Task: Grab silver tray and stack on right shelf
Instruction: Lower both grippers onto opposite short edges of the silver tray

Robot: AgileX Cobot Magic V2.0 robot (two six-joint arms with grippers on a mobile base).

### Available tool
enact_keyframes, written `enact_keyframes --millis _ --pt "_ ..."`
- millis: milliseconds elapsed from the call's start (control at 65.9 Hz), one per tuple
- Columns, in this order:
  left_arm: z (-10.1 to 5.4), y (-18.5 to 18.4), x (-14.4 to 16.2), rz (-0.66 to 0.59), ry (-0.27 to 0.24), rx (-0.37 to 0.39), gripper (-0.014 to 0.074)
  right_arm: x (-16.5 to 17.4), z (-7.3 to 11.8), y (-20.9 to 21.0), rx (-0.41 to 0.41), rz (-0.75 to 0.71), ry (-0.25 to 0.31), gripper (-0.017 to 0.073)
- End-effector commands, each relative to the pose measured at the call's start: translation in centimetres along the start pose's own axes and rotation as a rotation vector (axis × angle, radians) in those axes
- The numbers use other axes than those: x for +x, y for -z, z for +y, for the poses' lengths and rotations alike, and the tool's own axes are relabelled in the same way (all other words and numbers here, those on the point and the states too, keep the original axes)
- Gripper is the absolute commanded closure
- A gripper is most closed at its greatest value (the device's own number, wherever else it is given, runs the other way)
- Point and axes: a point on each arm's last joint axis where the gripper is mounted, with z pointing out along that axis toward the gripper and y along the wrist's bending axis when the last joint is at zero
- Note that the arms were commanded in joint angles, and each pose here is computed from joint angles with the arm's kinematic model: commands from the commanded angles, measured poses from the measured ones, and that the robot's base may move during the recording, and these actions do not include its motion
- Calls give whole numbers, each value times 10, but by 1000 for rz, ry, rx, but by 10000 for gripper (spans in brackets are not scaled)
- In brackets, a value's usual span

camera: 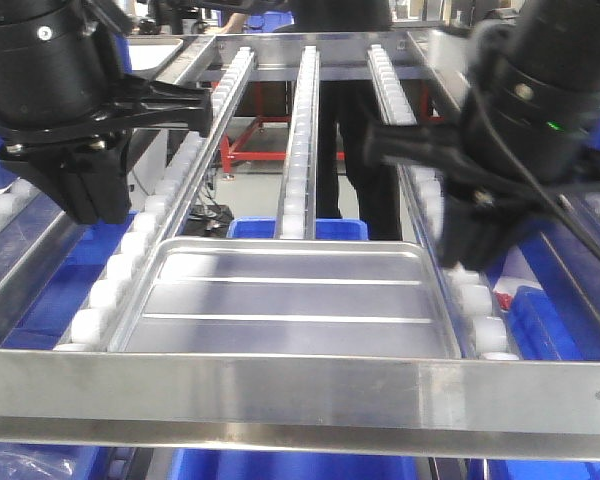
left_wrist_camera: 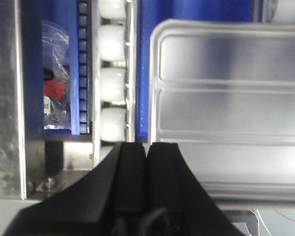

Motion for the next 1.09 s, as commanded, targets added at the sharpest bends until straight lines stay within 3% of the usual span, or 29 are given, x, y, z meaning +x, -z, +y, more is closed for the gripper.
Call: enact_keyframes --millis 0,273,516,820,1078 --pt "-4 12 -13 -68 5 44 685 -18 10 15 -36 -73 11 481" --pt "-13 -5 -24 -18 -2 3 685 -16 10 3 2 -26 13 479" --pt "-16 -7 -28 -53 -65 21 685 -16 10 -3 7 -19 23 473" --pt "-17 -9 -27 -44 -61 26 684 -17 11 -3 -9 -36 23 240" --pt "-18 -15 -25 -21 -77 17 684 -17 11 -3 -7 -34 23 203"
